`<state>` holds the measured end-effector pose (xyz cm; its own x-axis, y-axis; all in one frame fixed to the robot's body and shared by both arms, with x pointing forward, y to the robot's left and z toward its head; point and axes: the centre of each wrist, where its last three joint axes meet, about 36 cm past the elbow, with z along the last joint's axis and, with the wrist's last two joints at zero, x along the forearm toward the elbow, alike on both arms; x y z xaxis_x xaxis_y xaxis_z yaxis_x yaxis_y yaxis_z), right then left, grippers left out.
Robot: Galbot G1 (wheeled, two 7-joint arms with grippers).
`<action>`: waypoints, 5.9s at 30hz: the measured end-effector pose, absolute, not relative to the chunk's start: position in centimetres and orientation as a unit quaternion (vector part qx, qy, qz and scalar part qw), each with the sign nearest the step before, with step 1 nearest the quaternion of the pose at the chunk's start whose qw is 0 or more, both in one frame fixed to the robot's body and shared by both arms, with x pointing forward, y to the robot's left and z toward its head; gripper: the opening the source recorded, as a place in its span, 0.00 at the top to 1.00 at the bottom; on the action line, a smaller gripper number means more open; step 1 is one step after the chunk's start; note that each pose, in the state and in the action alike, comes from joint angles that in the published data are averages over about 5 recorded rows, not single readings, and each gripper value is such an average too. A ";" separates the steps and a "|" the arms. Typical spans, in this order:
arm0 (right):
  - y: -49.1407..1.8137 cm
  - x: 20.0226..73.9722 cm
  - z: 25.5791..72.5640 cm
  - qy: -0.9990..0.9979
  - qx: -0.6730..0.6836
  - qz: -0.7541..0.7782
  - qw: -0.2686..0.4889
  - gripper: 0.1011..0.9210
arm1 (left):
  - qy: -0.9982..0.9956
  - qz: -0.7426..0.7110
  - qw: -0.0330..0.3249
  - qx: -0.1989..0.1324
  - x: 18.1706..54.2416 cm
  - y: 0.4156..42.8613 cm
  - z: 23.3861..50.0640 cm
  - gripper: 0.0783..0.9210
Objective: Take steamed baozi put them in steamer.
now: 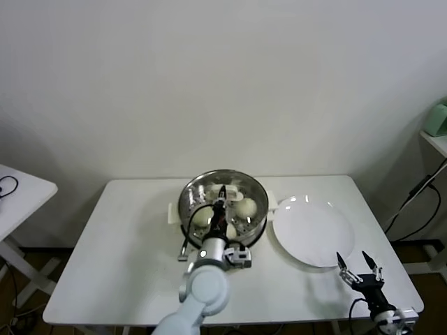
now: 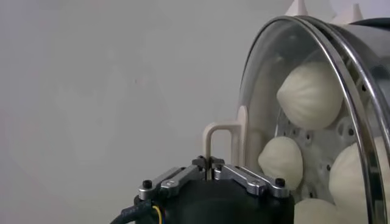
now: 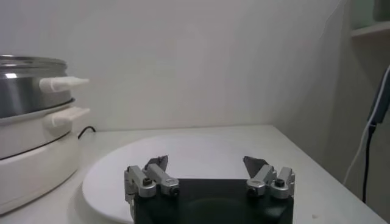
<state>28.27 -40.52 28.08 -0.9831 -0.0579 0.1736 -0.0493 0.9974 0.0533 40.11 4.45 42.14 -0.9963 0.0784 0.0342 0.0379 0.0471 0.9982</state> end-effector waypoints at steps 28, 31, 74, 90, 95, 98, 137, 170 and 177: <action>-40.2 28.5 27.8 -0.995 0.024 -0.036 0.086 0.12 | 0.697 0.716 0.031 0.028 40.2 5.3 41.2 0.94; -40.2 28.5 27.8 -0.995 0.023 -0.037 0.086 0.12 | 0.695 0.718 0.032 0.029 40.1 5.4 41.1 0.94; -39.9 28.5 27.7 -0.995 0.029 -0.039 0.084 0.12 | 0.708 0.705 0.034 0.036 40.1 5.1 41.1 0.87; -39.8 28.5 27.7 -0.995 0.029 -0.040 0.085 0.12 | 0.708 0.705 0.041 0.031 39.8 5.7 41.5 0.33; -39.7 28.4 27.6 -0.995 0.029 -0.040 0.086 0.12 | 0.709 0.703 0.043 0.028 39.6 6.1 41.8 0.16; -39.7 28.4 27.5 -0.995 0.029 -0.040 0.087 0.12 | 0.712 0.700 0.043 0.030 39.3 6.2 41.9 0.12; -39.4 28.3 28.3 -0.996 0.028 -0.024 0.076 0.12 | 0.911 0.407 0.015 0.056 35.6 19.7 47.0 0.12; -38.7 28.6 27.7 -0.997 0.027 -0.020 0.072 0.12 | 0.999 0.010 -0.030 -0.029 28.9 33.6 28.9 0.12; -38.7 28.6 27.7 -0.997 0.028 -0.019 0.072 0.12 | 0.999 0.003 -0.032 -0.037 28.2 33.8 27.9 0.12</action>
